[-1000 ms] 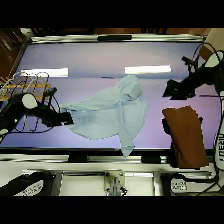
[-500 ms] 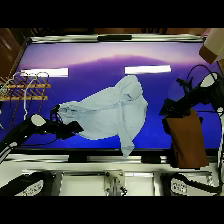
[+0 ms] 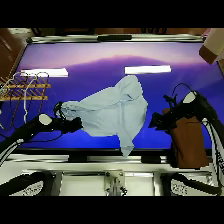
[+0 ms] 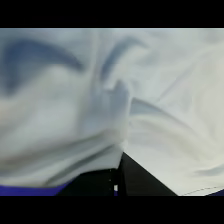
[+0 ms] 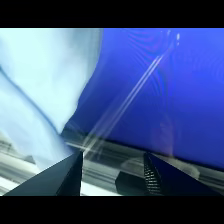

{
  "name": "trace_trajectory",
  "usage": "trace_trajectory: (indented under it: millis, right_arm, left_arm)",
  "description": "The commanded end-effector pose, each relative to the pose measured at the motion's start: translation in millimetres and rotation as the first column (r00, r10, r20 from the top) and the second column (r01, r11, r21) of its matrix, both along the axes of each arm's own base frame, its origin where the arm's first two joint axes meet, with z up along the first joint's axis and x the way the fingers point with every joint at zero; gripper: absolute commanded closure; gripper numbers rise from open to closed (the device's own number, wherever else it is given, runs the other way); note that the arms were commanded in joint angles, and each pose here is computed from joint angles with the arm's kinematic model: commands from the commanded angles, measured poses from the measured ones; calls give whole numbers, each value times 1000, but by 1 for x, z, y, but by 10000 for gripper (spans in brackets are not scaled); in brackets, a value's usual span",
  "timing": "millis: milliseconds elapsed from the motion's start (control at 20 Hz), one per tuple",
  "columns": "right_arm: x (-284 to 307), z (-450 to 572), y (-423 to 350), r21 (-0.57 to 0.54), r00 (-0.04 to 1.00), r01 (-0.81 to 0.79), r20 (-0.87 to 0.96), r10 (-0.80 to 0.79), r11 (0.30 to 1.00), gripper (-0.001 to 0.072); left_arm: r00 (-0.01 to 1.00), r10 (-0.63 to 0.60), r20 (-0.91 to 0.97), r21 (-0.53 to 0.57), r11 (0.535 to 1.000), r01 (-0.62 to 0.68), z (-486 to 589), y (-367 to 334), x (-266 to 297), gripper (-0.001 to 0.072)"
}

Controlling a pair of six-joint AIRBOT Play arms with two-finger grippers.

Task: Fold the shirts.

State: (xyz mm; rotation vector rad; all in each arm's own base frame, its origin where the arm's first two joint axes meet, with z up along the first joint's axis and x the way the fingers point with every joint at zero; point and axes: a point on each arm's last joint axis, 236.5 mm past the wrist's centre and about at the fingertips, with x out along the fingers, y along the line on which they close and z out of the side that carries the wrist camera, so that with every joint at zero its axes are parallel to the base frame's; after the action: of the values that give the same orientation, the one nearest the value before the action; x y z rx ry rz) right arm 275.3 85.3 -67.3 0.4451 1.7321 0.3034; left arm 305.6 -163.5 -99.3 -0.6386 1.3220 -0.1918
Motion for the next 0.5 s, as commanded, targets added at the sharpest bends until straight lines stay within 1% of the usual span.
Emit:
trace_trajectory:
  millis: [0,150,300,450]
  right_arm:
    - [0,-27,16,-35,998,46,33,-45,998,209]
    - [9,-32,27,-17,994,90,69,-89,996,209]
    - [32,-27,44,39,978,154,138,-158,987,209]
    - [36,-34,64,45,975,161,148,-166,986,209]
  left_arm:
    - [998,-10,66,-22,1000,12,20,-7,18,671]
    - [997,-20,77,-21,1000,21,25,-8,20,671]
    - [997,-35,64,-22,999,37,24,-9,16,671]
    - [996,-52,70,-20,998,53,26,-10,14,671]
